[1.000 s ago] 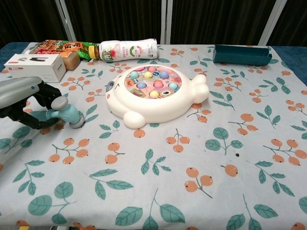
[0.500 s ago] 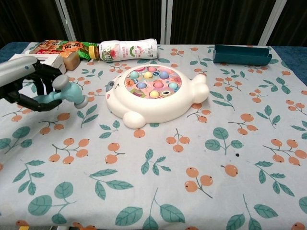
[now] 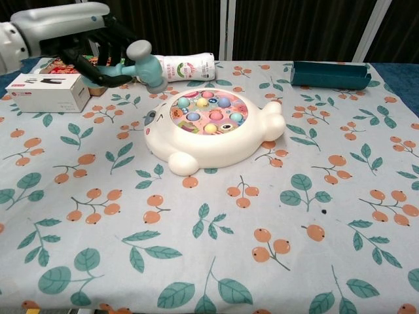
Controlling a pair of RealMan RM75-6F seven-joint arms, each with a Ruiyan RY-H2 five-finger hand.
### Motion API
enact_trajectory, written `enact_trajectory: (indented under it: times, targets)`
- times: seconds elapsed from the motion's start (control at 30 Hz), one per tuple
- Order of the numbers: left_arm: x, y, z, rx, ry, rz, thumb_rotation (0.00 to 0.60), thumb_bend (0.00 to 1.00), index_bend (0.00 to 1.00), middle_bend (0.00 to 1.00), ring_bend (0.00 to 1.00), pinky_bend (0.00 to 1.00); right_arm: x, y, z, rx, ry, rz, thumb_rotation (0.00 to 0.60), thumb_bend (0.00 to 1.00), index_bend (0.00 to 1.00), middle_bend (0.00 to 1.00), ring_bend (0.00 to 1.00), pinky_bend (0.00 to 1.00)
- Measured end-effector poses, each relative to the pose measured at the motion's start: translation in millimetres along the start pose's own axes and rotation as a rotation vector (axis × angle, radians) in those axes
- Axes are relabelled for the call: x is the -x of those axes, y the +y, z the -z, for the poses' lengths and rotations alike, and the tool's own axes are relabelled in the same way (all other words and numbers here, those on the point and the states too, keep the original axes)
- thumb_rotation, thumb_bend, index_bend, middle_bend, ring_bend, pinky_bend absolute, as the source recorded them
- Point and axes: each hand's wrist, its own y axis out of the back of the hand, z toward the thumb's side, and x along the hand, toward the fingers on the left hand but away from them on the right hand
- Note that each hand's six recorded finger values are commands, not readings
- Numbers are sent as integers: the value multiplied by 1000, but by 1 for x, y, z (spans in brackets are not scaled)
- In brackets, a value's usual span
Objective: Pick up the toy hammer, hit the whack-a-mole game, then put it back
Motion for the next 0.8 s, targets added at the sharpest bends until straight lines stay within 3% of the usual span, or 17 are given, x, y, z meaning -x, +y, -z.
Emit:
enact_trajectory:
  times: [0.27,0.53,0.8]
  targets:
    - [-43,1,-20,-47,-10,128,600,579,675,666,549,615,-3,-1,2,3,-5,-4,600,75,102,200,15,40]
    - [-59,-7,-36,-61,-14,168,600,580,675,667,549,615,-5,-2,5,5,-10,-6,600,76,102,200,15,40]
    - [-66,-28,-39,-72,4,229,600,581,675,667,550,615,-5,-3,7,5,-13,-11,600,76,102,199,15,40]
